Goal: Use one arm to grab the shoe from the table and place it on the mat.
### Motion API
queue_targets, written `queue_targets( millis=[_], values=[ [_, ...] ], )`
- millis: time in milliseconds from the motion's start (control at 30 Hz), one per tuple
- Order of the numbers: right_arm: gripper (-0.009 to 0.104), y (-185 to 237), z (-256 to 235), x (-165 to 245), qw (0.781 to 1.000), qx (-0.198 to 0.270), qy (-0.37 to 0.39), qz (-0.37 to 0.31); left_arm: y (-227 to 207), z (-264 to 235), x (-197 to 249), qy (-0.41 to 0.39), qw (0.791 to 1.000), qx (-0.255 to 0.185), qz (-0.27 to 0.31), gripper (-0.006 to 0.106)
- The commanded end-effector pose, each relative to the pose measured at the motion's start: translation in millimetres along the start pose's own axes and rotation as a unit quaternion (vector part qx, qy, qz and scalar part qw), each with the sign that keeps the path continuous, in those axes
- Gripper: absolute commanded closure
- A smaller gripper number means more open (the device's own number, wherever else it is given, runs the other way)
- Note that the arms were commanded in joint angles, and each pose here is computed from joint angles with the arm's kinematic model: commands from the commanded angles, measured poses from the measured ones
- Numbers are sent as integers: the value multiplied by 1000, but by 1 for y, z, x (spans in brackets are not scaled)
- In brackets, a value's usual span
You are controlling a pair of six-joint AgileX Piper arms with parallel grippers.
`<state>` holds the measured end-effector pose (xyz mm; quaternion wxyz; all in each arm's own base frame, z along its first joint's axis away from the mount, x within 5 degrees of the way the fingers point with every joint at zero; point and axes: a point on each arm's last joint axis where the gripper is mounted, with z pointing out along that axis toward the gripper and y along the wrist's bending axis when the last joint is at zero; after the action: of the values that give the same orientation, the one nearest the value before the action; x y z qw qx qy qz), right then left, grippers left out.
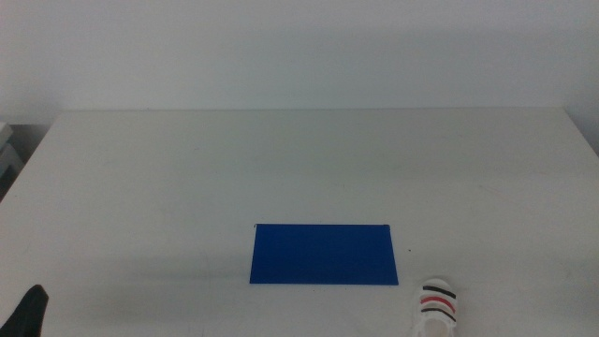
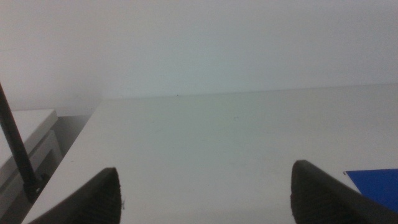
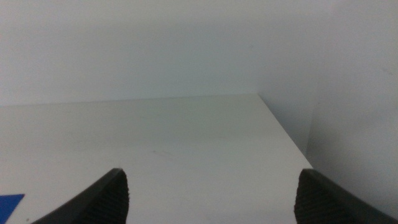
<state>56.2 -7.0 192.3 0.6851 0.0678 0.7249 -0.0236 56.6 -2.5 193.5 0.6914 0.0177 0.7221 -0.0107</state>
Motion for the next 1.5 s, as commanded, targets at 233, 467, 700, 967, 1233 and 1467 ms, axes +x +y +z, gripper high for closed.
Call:
queue_targets(
  millis=[233, 467, 700, 967, 1233, 1467],
  values=[
    [4, 4, -1, -50, 999, -2, 34, -2, 0, -1, -6, -44, 999, -1, -7, 7],
    [4, 6, 18, -95, 997, 1, 72, -7, 0, -1, -6, -44, 999, -1, -7, 7],
    [4, 10, 41, -134, 985, -5, 172, -13, 0, -1, -6, -44, 999, -1, -7, 7],
    [4, 27, 74, -168, 958, -18, 276, 78, 0, -1, -6, -44, 999, -1, -7, 7],
    [4, 58, 104, -174, 910, 3, 363, 200, 0, -1, -6, -44, 999, -1, -7, 7],
    [4, 108, 122, -148, 874, -15, 442, 203, 0, -1, -6, -44, 999, -1, -7, 7]
  ],
)
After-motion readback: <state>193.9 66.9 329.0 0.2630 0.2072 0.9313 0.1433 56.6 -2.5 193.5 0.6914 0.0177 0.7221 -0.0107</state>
